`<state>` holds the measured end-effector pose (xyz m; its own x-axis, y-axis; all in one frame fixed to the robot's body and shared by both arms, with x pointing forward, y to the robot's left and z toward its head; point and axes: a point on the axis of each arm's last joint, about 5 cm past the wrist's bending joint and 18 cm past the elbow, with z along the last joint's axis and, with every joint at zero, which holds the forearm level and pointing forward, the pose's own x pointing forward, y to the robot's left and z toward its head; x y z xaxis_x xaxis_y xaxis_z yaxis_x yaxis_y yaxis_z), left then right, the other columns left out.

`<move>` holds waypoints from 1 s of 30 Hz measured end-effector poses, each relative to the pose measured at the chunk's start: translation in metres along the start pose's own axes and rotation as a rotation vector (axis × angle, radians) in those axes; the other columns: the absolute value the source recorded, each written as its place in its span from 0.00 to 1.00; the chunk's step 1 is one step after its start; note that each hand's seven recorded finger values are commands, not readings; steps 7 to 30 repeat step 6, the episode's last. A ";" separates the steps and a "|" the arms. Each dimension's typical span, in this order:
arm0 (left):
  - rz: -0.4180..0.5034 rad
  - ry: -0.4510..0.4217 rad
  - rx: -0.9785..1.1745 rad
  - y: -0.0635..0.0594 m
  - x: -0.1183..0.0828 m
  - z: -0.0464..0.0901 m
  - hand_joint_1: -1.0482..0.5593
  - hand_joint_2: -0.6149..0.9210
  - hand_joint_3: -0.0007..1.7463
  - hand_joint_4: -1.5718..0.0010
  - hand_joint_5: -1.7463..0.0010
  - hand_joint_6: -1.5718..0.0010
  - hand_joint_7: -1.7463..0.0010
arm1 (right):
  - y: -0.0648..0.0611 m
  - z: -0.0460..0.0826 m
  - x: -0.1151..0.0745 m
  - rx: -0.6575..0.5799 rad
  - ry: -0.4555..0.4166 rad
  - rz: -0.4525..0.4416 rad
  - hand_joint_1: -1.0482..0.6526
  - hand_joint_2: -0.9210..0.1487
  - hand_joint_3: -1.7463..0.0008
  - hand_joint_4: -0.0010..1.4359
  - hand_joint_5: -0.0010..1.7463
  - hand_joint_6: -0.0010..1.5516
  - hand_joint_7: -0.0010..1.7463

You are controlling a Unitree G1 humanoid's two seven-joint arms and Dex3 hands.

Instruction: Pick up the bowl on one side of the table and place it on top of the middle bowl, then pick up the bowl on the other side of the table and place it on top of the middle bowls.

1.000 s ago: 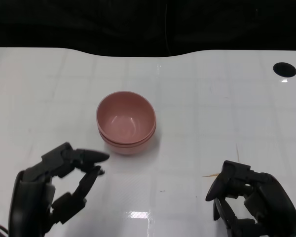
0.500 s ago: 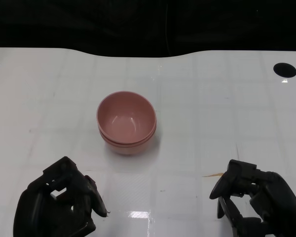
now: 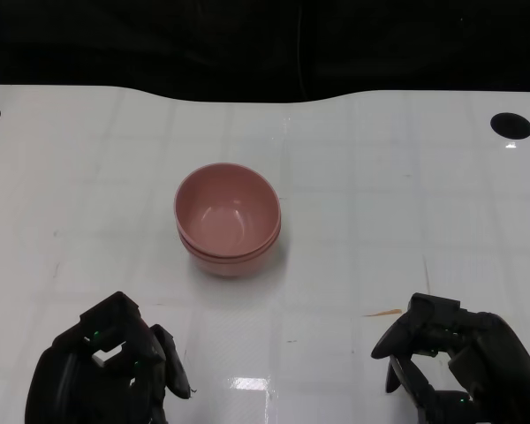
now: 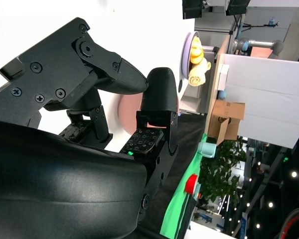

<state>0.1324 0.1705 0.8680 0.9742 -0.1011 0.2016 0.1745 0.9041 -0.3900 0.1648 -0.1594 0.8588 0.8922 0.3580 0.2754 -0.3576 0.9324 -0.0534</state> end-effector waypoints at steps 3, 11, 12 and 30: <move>-0.014 -0.003 -0.005 0.000 0.001 -0.001 0.57 0.56 0.92 0.41 0.04 0.42 0.14 | 0.000 -0.002 0.000 -0.004 -0.004 -0.003 0.53 0.39 0.37 0.58 0.82 0.57 0.61; -0.018 -0.005 -0.004 0.001 0.001 -0.001 0.56 0.55 0.93 0.40 0.04 0.42 0.13 | -0.001 -0.002 0.001 -0.008 -0.014 -0.003 0.53 0.40 0.37 0.58 0.82 0.57 0.61; -0.018 -0.005 -0.004 0.001 0.001 -0.001 0.56 0.55 0.93 0.40 0.04 0.42 0.13 | -0.001 -0.002 0.001 -0.008 -0.014 -0.003 0.53 0.40 0.37 0.58 0.82 0.57 0.61; -0.018 -0.005 -0.004 0.001 0.001 -0.001 0.56 0.55 0.93 0.40 0.04 0.42 0.13 | -0.001 -0.002 0.001 -0.008 -0.014 -0.003 0.53 0.40 0.37 0.58 0.82 0.57 0.61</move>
